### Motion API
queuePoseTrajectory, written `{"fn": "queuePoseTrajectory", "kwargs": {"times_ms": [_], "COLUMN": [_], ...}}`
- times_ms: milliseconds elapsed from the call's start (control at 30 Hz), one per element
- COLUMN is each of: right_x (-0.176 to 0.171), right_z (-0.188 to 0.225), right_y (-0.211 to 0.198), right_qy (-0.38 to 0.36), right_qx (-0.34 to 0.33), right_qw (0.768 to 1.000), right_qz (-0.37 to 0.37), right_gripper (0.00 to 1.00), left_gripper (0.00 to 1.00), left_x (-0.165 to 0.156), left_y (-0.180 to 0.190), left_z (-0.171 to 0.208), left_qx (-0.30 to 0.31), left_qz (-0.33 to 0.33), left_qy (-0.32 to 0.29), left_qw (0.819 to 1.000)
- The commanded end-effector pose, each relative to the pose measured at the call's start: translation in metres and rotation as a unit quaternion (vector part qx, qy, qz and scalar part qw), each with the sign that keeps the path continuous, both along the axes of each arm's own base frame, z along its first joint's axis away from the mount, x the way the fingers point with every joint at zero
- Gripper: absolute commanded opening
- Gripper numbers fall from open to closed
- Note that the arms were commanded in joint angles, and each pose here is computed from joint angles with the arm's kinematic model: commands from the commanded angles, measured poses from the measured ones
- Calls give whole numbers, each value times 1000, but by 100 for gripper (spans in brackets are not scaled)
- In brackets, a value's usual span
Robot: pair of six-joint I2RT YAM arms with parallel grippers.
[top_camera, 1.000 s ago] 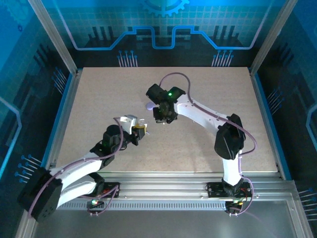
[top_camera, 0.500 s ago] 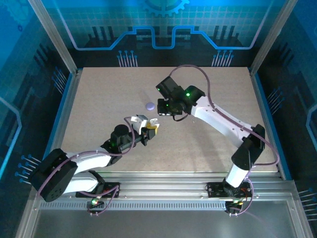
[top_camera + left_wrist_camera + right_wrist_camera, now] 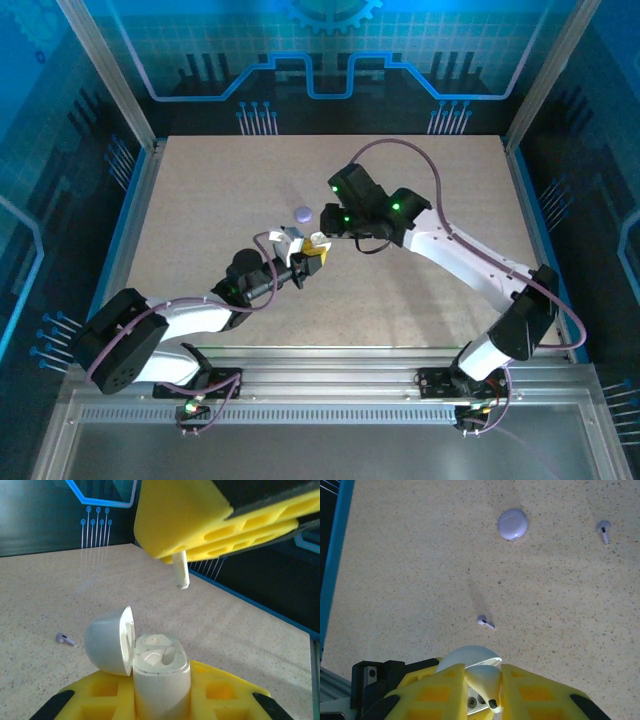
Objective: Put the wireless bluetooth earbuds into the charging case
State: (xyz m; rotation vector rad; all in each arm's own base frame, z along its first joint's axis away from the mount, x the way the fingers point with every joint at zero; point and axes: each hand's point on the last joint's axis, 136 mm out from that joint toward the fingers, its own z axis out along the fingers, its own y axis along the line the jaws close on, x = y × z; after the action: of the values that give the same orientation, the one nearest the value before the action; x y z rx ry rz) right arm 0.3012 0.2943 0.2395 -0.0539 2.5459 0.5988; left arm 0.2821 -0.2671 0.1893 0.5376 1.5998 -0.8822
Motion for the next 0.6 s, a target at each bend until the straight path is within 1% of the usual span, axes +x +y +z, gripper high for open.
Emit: {"fn": "queuePoseTrajectory", "kwargs": {"times_ms": [0, 233, 567], "right_x": [1, 0, -6], "right_z": [17, 21, 19], "right_y": [7, 12, 22], "right_qy": [-28, -44, -42], "right_qx": [39, 63, 86], "right_qw": [999, 997, 995], "right_qz": [3, 5, 14], "right_gripper": [21, 21, 21], "left_gripper": [20, 20, 20], "left_x": [-2, -4, -5], "left_y": [-8, -7, -6], "left_z": [30, 35, 45], "left_qx": [-27, -31, -41], "left_qz": [-16, -15, -15], "left_qy": [-42, -48, -55], "left_qw": [999, 998, 998]}}
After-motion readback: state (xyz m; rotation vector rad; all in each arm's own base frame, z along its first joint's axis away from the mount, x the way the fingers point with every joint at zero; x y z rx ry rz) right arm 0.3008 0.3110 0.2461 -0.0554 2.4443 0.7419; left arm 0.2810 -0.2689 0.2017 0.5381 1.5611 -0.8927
